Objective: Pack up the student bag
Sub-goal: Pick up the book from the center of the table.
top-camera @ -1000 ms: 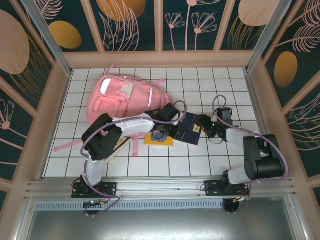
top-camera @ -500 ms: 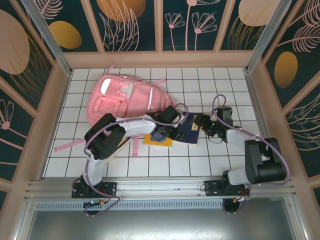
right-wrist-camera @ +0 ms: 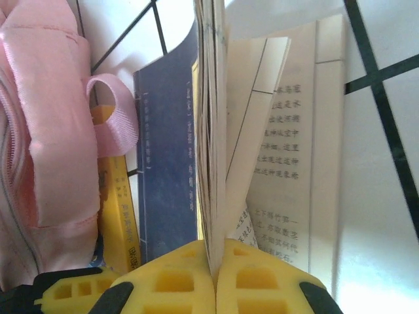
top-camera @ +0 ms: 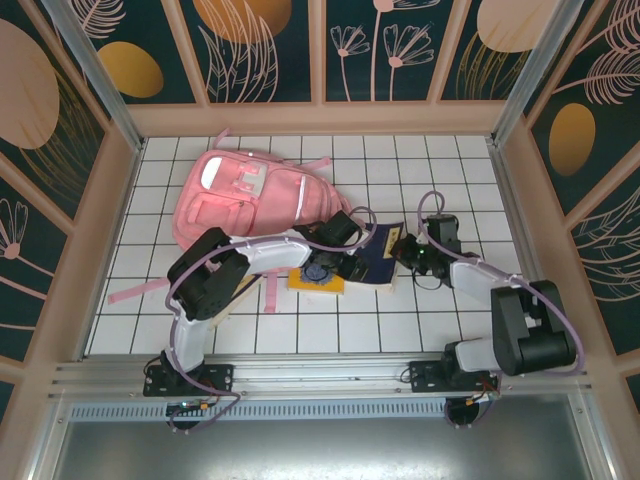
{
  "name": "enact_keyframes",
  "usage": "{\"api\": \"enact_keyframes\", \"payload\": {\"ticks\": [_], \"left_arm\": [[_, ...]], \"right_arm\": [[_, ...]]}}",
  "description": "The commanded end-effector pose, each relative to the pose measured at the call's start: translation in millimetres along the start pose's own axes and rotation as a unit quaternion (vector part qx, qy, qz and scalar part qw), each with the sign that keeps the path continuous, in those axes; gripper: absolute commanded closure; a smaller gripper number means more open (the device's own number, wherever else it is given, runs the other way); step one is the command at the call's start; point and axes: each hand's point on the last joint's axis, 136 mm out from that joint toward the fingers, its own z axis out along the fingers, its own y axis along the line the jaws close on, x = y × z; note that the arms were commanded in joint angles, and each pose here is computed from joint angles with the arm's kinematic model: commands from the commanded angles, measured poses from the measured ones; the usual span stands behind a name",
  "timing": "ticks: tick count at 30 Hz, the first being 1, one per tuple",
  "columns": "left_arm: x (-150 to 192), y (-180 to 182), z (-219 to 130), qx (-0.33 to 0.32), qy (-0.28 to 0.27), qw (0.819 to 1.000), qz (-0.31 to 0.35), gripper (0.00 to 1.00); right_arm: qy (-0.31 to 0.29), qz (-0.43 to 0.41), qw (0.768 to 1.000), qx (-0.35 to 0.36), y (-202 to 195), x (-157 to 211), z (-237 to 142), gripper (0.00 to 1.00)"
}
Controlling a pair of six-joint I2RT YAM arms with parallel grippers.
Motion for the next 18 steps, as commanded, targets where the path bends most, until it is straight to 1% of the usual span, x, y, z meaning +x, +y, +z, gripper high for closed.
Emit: {"api": "enact_keyframes", "payload": {"ticks": [1,4,7,8,12,16,18], "left_arm": [[-24.6,-8.0,-50.2,0.008,-0.047,0.999,0.001,0.59],[-48.6,-0.1,-91.6,0.022,-0.098,0.994,-0.031,0.53],[-68.2,7.3,-132.5,0.038,-0.147,0.987,-0.058,0.47],[-72.4,8.3,-141.1,0.044,-0.157,0.984,-0.065,0.45],[-83.4,9.3,-160.7,0.068,-0.179,0.978,-0.083,0.37],[-93.6,18.3,-178.4,0.083,-0.203,0.970,-0.105,0.34],[-98.1,16.0,-188.2,0.107,-0.214,0.965,-0.109,0.34]], "right_arm": [[-0.047,-0.028,0.998,0.017,6.9,-15.8,-20.3,1.00],[-0.072,-0.046,0.996,0.001,23.7,-23.9,-36.2,1.00],[-0.099,-0.081,0.991,-0.027,51.1,-30.1,-56.3,1.00],[-0.107,-0.092,0.989,-0.042,61.7,-31.3,-63.8,1.00],[-0.120,-0.133,0.977,-0.119,108.4,-31.2,-93.9,1.00],[-0.128,-0.169,0.956,-0.204,153.5,-26.5,-129.2,1.00],[-0.124,-0.186,0.943,-0.247,173.4,-21.3,-145.8,1.00]]}}
